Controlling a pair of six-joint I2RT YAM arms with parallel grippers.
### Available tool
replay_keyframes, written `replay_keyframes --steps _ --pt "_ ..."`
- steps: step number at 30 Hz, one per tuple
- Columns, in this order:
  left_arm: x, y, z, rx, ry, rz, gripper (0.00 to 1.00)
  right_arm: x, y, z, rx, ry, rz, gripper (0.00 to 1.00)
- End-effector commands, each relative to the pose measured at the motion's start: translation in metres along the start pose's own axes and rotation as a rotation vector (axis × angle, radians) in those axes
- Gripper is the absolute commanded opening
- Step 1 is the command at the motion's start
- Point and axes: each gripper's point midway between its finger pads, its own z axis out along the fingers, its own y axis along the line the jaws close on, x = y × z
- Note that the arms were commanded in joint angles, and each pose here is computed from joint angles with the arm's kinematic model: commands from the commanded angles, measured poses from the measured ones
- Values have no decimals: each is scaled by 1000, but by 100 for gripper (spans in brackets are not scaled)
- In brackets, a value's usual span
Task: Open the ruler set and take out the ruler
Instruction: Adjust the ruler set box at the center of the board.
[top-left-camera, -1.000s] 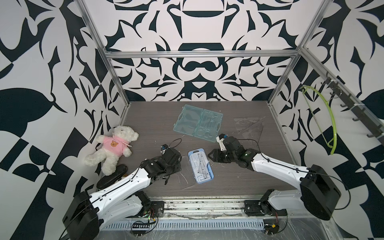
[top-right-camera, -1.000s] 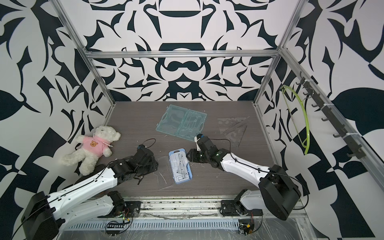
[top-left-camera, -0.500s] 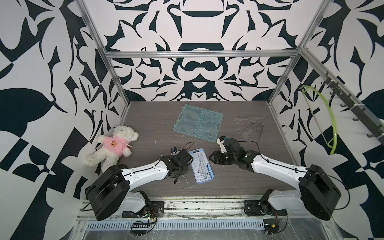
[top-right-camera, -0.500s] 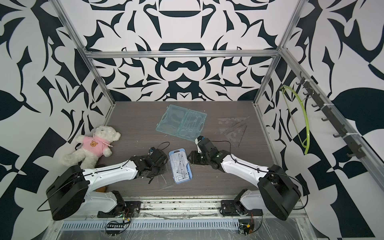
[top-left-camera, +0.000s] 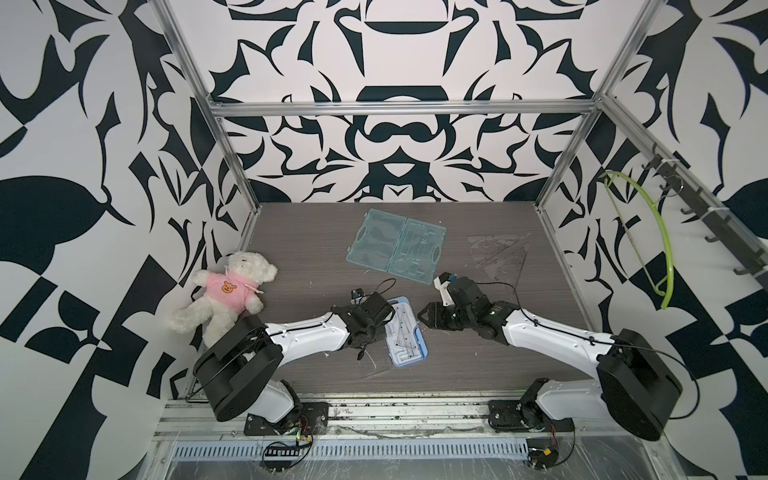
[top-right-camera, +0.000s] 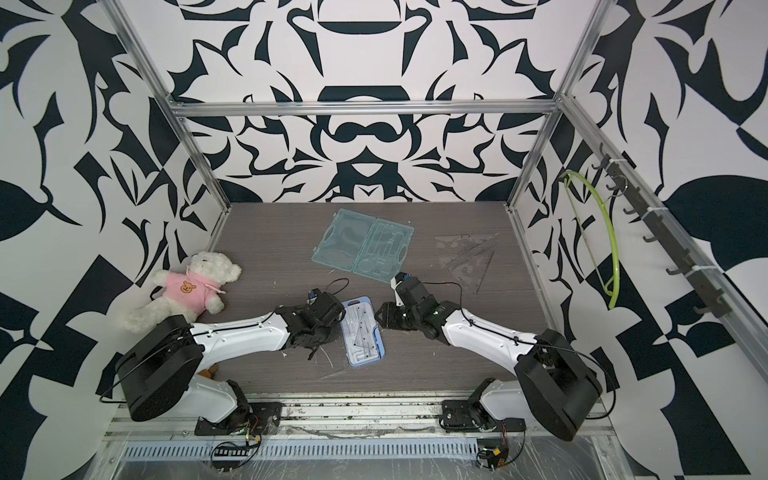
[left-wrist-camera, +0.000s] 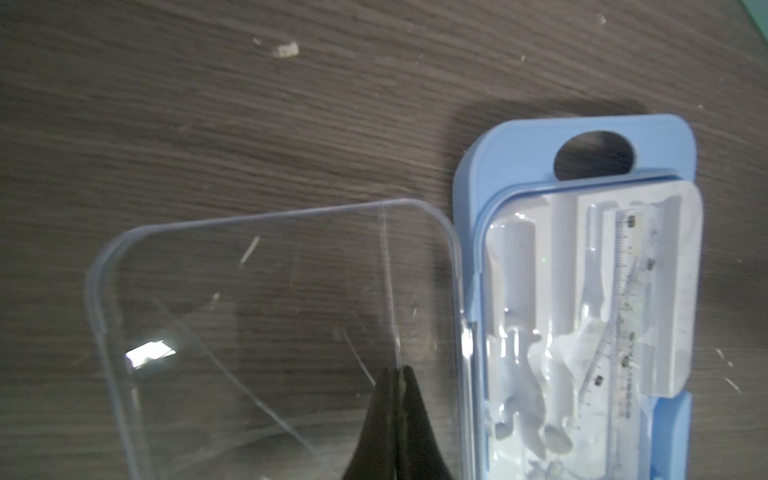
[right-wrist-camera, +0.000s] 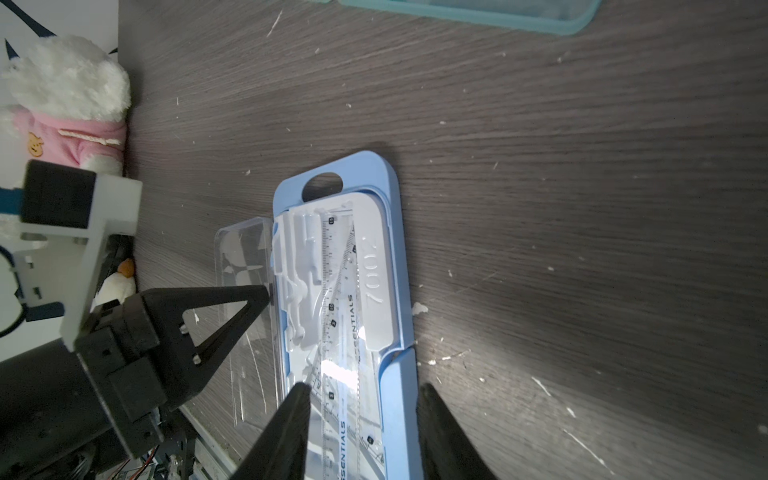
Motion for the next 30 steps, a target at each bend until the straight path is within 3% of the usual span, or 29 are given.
replay_keyframes --steps 1,22,30 --pt "-4 -8 3 8 -5 16 4 -6 6 -3 -29 -27 2 43" --pt "-26 -28 12 -11 -39 80 4 2 -2 1 -14 -4 11 43" --pt "-37 -26 -11 12 -89 83 8 4 -5 -5 40 7 -9 43"
